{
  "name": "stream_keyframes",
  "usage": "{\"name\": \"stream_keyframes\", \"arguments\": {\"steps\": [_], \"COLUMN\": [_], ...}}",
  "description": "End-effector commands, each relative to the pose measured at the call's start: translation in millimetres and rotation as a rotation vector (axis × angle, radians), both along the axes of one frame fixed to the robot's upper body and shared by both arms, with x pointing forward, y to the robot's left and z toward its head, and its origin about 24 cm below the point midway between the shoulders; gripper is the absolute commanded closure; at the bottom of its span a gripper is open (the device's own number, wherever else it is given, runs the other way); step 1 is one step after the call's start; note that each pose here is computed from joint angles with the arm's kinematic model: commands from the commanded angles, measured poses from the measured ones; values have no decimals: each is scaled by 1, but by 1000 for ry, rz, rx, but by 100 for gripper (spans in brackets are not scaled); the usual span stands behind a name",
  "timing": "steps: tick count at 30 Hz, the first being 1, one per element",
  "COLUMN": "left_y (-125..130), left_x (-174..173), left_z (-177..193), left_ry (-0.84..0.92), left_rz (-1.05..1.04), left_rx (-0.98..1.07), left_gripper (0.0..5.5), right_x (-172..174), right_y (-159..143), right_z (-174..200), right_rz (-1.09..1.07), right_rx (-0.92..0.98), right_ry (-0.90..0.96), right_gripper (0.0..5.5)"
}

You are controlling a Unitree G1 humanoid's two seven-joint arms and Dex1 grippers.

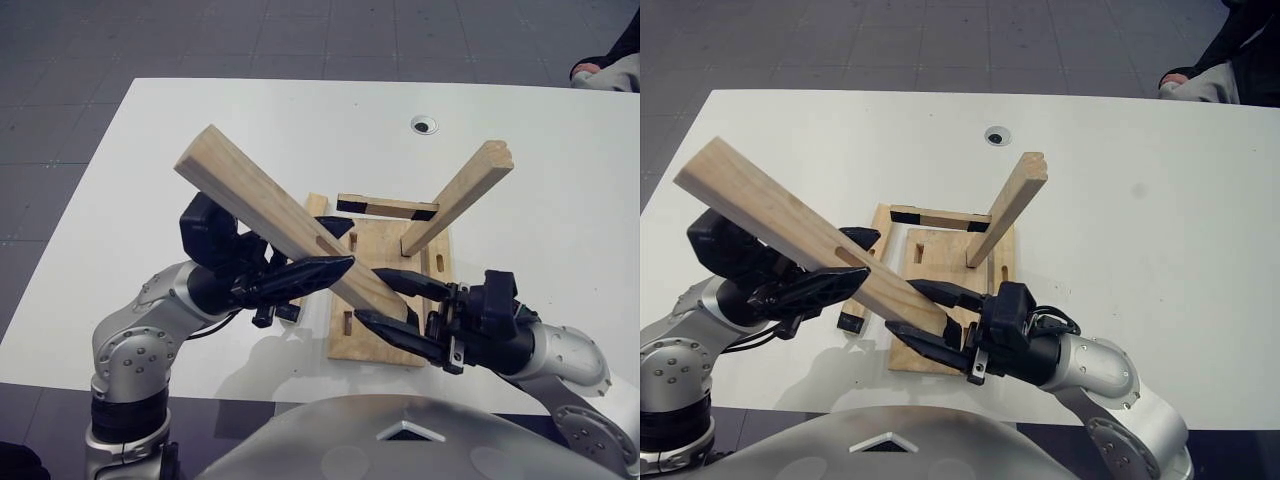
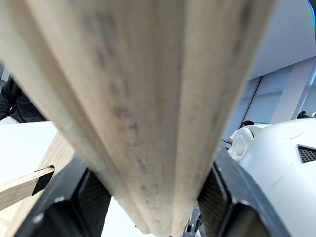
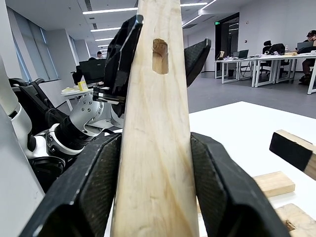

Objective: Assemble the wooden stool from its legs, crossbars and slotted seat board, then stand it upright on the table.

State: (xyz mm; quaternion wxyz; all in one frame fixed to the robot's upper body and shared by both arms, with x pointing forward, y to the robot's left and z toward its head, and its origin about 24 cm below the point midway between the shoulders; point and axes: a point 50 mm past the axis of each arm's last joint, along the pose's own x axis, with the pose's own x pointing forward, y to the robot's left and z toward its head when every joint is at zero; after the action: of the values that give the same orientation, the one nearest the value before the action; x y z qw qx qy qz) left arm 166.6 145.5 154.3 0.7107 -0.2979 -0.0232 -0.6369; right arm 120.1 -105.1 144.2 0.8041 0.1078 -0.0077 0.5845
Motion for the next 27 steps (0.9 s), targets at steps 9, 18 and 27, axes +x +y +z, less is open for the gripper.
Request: {"name": "stream_keyframes", "arguments": {"steps": [9,18,27], "left_y": [1,1,3], "left_x": [10,8,4], "left_z": [0,-3,-7], "left_ry": [12,11,-20], "left_rz": [102,86,50], "left_rx": [4,40,95], "left_gripper": [338,343,344], "right_x": [-5,-1,3], "right_y": [10,11,3], "right_z": [-4,-6,-7], "right_rz": [51,36,10], "right_rx": [-2,-20,-50], "right_ry": [10,3,39], "right_gripper": [336,336,244]}}
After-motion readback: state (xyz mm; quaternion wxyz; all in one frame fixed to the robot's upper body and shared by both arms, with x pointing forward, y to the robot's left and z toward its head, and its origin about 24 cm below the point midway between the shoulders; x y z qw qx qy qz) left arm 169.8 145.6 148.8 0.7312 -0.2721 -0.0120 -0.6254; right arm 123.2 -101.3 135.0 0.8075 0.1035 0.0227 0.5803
